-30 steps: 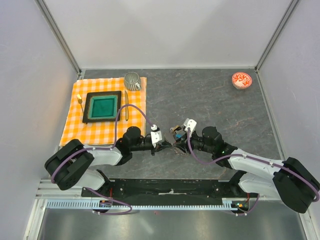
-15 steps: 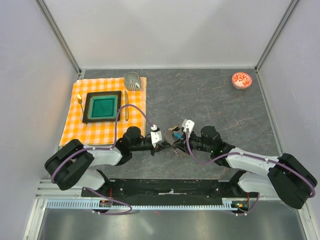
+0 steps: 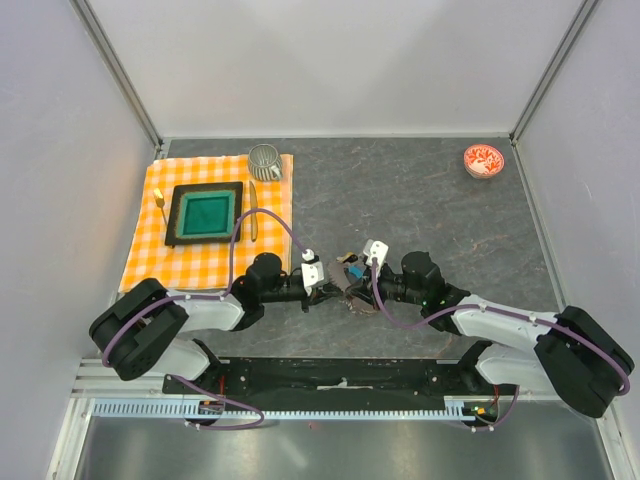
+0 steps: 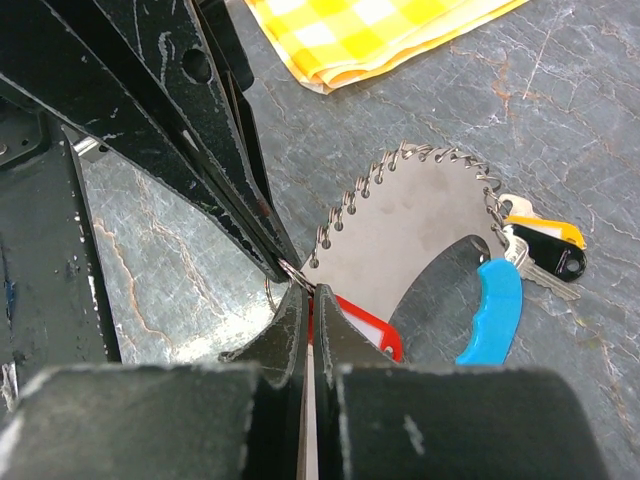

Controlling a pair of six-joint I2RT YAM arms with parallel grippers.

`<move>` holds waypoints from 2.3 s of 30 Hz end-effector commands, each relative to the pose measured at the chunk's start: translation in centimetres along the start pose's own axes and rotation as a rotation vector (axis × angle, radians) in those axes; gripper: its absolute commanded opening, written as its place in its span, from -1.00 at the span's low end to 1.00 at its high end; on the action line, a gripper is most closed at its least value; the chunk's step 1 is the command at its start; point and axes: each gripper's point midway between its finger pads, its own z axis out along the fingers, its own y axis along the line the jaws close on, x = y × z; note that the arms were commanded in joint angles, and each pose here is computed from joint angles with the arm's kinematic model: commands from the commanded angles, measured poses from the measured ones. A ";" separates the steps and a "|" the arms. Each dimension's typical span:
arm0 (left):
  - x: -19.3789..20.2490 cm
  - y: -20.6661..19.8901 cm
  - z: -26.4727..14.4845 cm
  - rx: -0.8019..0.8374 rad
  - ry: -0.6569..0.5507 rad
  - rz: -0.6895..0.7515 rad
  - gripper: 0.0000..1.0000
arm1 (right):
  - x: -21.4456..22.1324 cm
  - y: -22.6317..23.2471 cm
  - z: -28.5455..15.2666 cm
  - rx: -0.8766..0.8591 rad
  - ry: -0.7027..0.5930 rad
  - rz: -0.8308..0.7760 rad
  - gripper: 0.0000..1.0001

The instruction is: Put the keys on the keyring

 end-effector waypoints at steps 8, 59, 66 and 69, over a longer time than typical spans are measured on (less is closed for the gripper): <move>-2.5 0.7 0.5 -0.008 -0.027 0.022 -0.20 | -3.4 0.3 0.0 -0.015 -0.061 -0.080 -1.00; -0.7 -0.7 0.8 0.211 0.197 0.039 -0.47 | -1.2 1.5 1.1 -0.020 0.044 -0.138 -1.00; -0.6 -1.0 1.0 0.232 0.199 0.027 -0.63 | -1.2 1.5 1.1 -0.021 0.044 -0.139 -1.00; 0.0 -1.1 1.0 0.238 0.221 0.010 -0.70 | -1.3 1.5 1.1 -0.018 0.040 -0.140 -1.00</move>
